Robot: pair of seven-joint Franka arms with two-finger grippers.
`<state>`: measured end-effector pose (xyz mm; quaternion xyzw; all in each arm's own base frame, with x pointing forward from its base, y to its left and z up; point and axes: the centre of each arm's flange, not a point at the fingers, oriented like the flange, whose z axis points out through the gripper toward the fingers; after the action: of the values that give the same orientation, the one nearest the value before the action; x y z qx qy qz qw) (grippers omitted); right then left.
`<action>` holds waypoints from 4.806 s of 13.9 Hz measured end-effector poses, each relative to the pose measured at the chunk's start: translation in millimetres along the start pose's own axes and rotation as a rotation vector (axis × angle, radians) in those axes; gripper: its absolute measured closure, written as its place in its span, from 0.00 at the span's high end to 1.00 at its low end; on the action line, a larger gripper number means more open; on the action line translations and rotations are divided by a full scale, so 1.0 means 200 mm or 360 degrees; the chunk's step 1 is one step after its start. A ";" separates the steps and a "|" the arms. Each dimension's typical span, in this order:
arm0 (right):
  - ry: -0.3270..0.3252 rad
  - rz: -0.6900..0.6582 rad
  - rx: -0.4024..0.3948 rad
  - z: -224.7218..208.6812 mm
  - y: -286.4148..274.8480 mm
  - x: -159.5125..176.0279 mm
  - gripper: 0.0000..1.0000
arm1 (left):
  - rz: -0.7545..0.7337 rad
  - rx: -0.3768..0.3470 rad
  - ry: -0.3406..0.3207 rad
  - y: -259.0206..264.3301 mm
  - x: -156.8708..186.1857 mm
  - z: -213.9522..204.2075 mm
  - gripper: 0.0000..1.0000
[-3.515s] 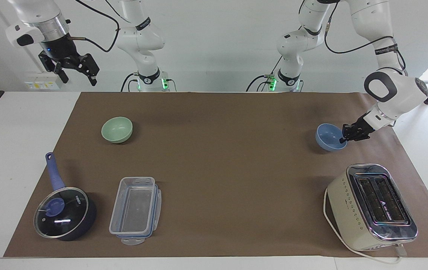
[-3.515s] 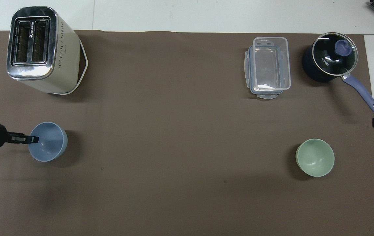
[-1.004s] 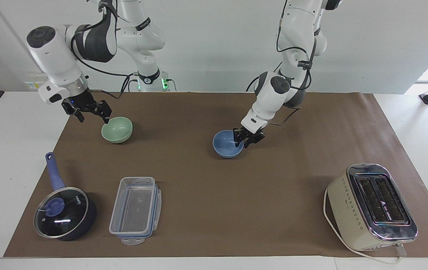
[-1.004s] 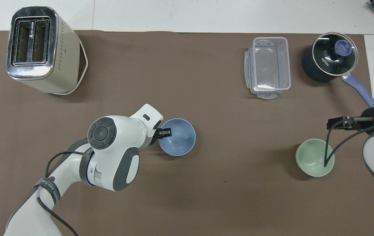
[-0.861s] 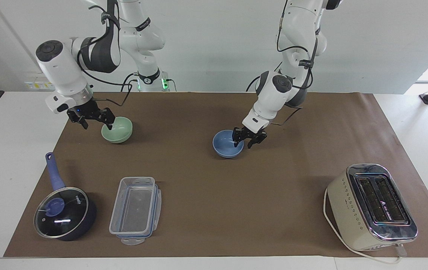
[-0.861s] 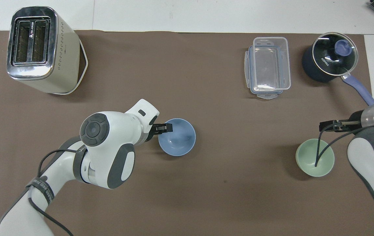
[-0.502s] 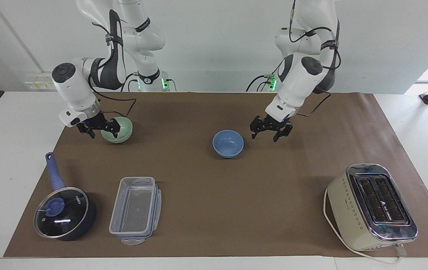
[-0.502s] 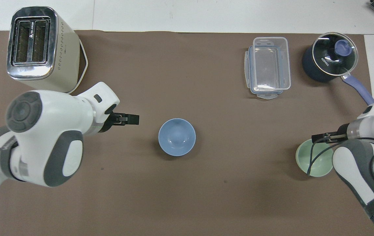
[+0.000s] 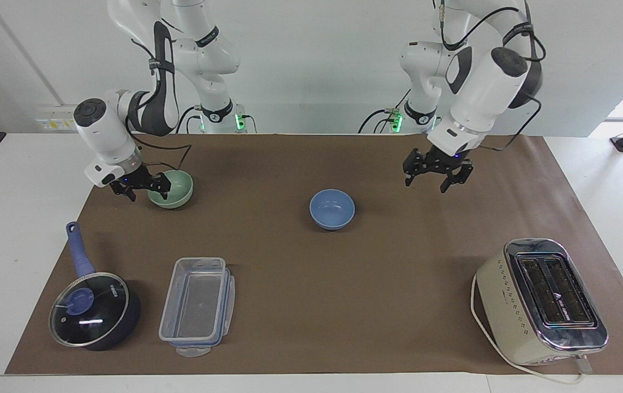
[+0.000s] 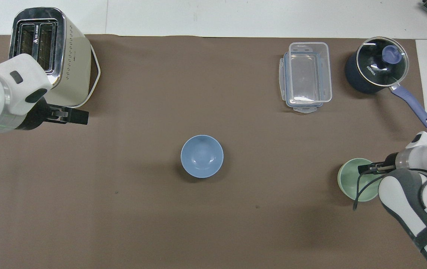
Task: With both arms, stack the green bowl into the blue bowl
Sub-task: 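Withdraw the left gripper while the right gripper grasps the green bowl, then lift the green bowl with the right gripper and carry it over the blue bowl, then lower the green bowl into the blue bowl with the right gripper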
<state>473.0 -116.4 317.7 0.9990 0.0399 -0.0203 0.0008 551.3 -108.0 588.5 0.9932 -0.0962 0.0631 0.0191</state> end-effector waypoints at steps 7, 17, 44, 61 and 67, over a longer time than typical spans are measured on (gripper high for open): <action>0.0007 -0.0016 0.0003 -0.08 0.00 0.04 0.06 | 0.0030 0.0049 -0.0082 -0.29 -0.05 -0.26 1.00; 0.0266 -0.0033 0.0093 -0.82 -0.57 0.46 0.05 | 0.0024 0.0047 -0.0116 -0.34 -0.04 -0.30 1.00; 0.0261 0.0160 0.0223 -0.29 -2.28 0.36 0.05 | 0.0037 0.0036 -0.0171 -0.33 0.02 -0.30 1.00; 0.0230 0.0153 0.0200 -0.20 -2.28 0.32 0.06 | 0.0037 0.0036 -0.0172 -0.33 0.02 -0.30 1.00; 0.0235 0.0157 0.0200 -0.17 -2.27 0.33 0.09 | 0.0037 0.0036 -0.0172 -0.33 0.02 -0.30 1.00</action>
<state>504.1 341.5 349.2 0.9966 -0.0108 0.0508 -0.0638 561.3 -41.4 646.7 0.9941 -0.1079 0.0107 0.0020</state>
